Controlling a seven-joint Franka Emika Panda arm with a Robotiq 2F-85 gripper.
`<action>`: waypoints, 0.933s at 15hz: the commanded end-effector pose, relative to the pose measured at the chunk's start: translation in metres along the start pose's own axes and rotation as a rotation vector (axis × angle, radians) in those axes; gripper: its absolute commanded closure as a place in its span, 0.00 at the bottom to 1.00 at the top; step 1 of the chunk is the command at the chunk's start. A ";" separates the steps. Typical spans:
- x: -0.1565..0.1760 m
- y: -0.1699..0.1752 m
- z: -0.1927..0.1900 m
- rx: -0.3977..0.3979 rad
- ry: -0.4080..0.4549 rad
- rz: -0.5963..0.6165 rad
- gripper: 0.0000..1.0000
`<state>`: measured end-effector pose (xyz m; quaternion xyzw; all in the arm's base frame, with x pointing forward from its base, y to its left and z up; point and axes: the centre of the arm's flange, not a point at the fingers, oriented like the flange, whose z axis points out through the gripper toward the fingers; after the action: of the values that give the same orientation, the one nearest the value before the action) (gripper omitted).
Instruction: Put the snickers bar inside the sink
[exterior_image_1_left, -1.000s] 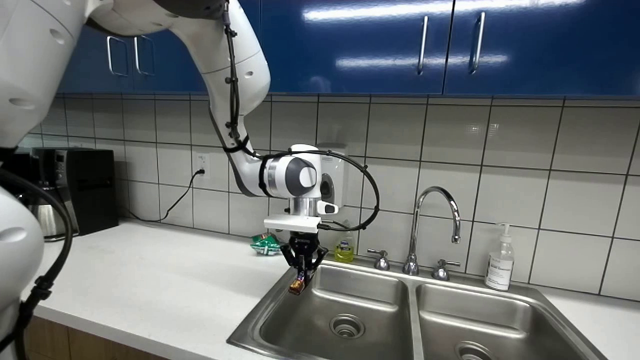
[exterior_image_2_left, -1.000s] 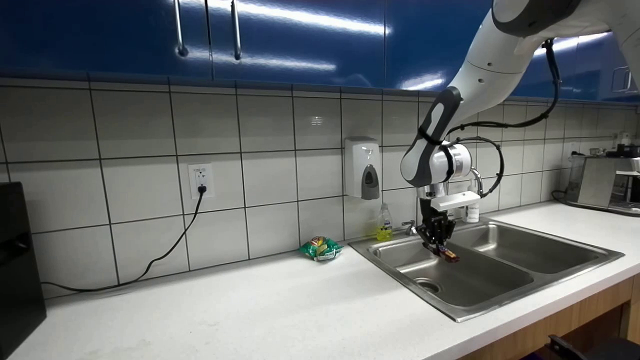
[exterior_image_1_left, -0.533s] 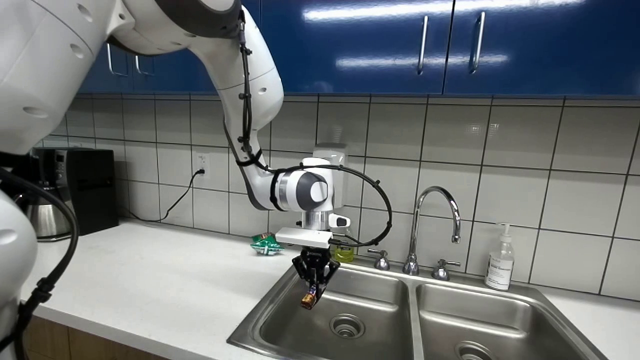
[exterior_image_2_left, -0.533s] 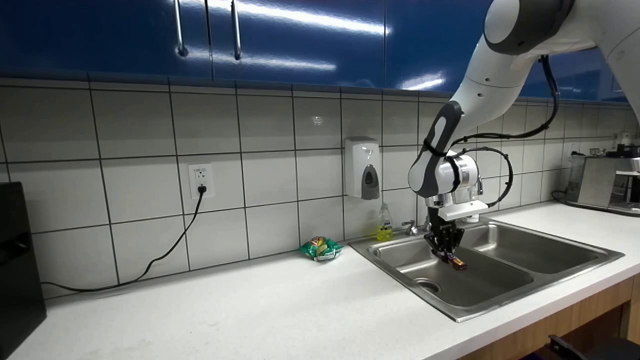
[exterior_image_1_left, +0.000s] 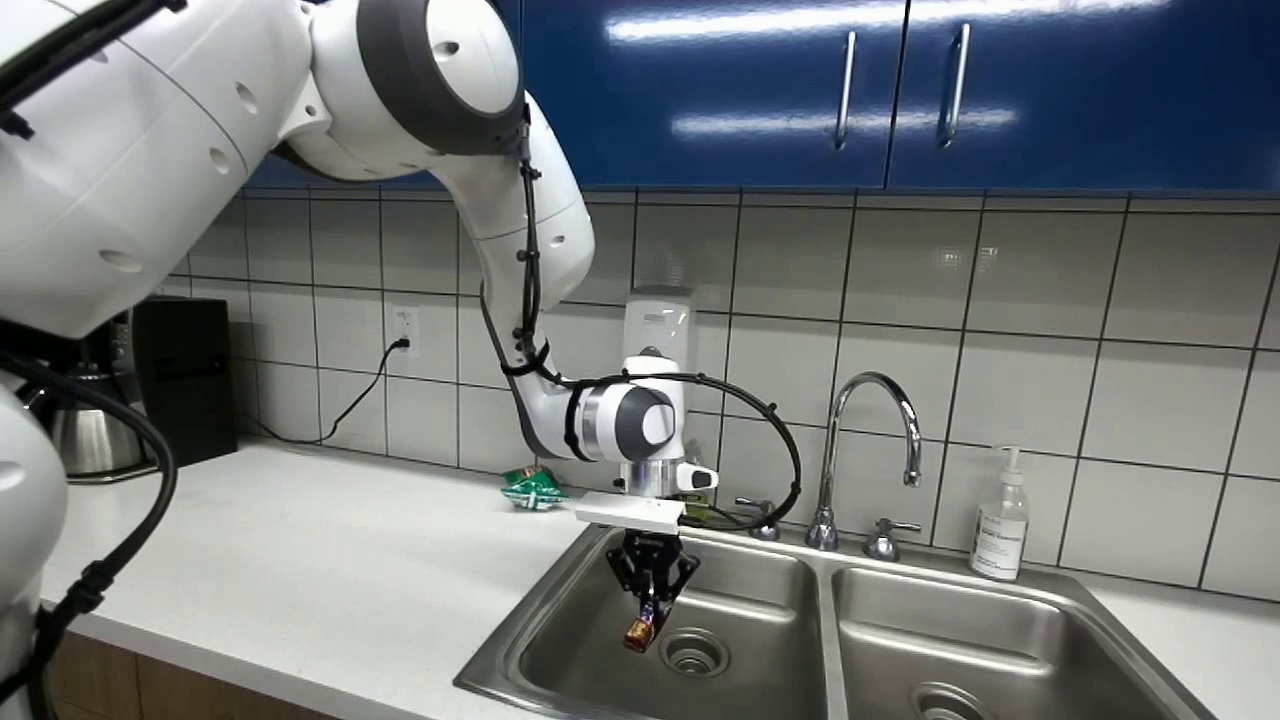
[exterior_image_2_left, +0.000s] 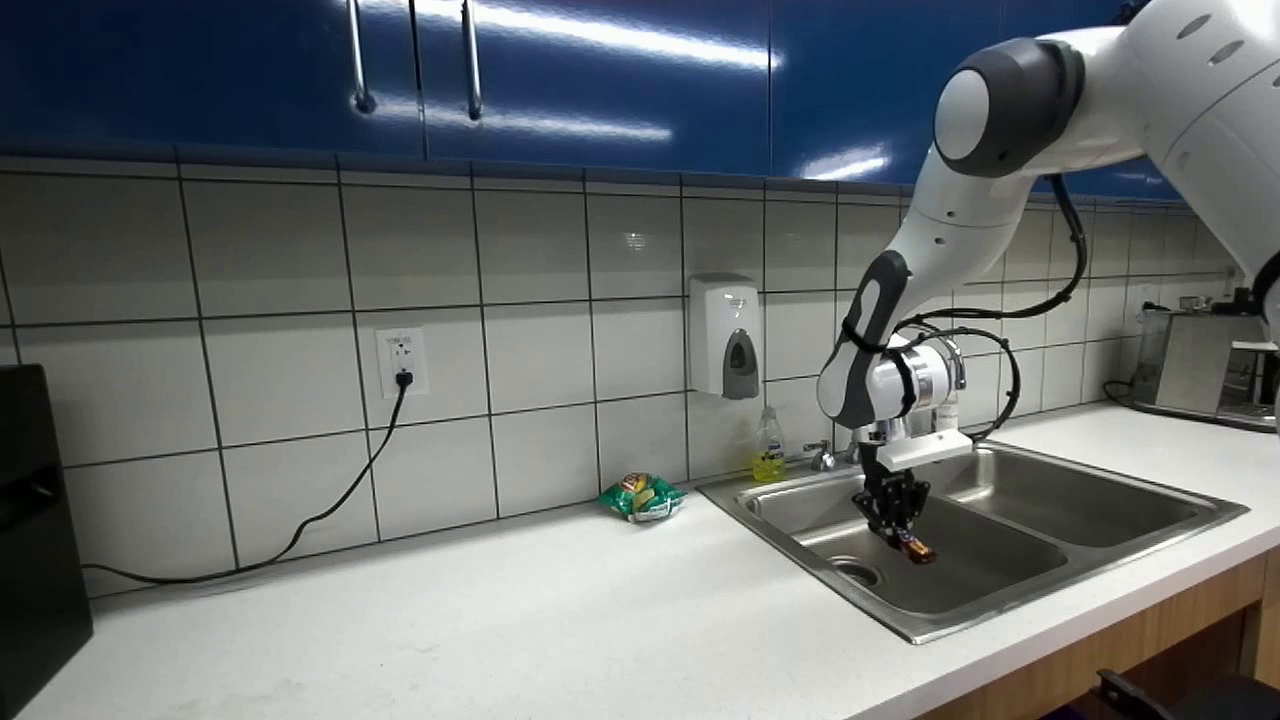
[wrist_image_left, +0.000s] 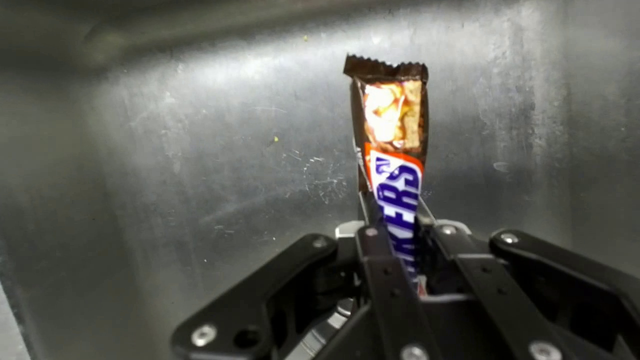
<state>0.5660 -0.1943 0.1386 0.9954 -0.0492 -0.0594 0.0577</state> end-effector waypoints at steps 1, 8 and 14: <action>0.021 0.006 0.024 0.004 -0.014 0.021 0.96; 0.025 0.005 0.063 0.008 -0.046 0.021 0.96; 0.026 0.001 0.086 0.015 -0.065 0.023 0.96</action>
<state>0.5732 -0.2040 0.0585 0.9925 -0.0519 -0.0942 0.0574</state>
